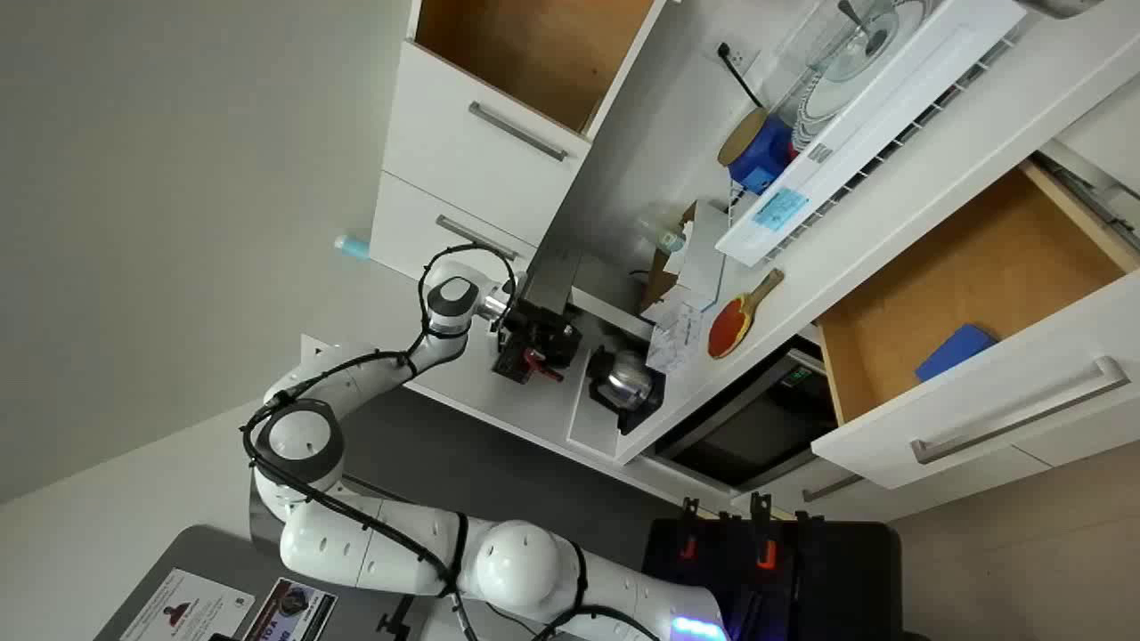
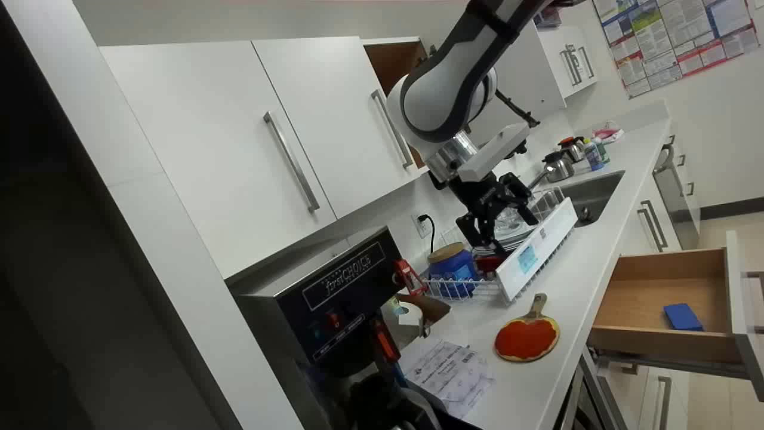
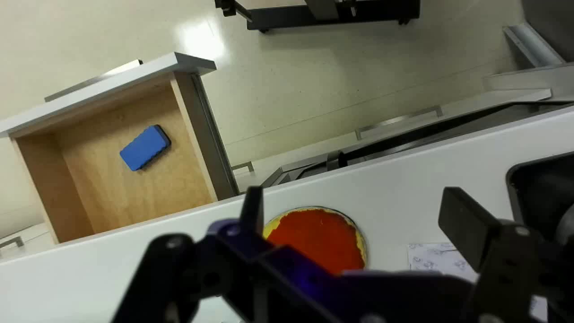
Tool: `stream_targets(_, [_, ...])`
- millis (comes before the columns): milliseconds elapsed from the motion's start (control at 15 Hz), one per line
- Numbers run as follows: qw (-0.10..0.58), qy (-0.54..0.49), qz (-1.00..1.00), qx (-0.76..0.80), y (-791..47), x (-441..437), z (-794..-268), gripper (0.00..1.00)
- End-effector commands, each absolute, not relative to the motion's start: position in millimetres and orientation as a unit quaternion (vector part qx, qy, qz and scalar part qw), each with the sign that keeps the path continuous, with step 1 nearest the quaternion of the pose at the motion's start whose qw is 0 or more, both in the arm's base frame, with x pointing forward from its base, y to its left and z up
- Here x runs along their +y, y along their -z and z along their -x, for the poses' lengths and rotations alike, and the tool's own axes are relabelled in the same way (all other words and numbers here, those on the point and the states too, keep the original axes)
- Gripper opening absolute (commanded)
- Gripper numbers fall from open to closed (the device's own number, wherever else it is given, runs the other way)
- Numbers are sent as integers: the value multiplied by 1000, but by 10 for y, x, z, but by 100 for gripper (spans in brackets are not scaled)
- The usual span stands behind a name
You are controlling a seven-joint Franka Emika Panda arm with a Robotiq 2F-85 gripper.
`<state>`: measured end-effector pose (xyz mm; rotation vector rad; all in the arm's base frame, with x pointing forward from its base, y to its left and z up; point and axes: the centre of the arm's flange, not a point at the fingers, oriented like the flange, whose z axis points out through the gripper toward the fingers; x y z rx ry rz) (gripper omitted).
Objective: Remove the blue object from the drawer, put it on the bottom shelf of the open cabinet, and then close the cabinet
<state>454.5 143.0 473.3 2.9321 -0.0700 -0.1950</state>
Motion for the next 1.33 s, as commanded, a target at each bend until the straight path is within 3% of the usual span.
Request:
stream_targets(0, [101, 66, -992, -24, -4733, 1431, -4545, 100])
stream_targets(1267, [91, 63, -992, -66, -4714, 1213, -4657, 100])
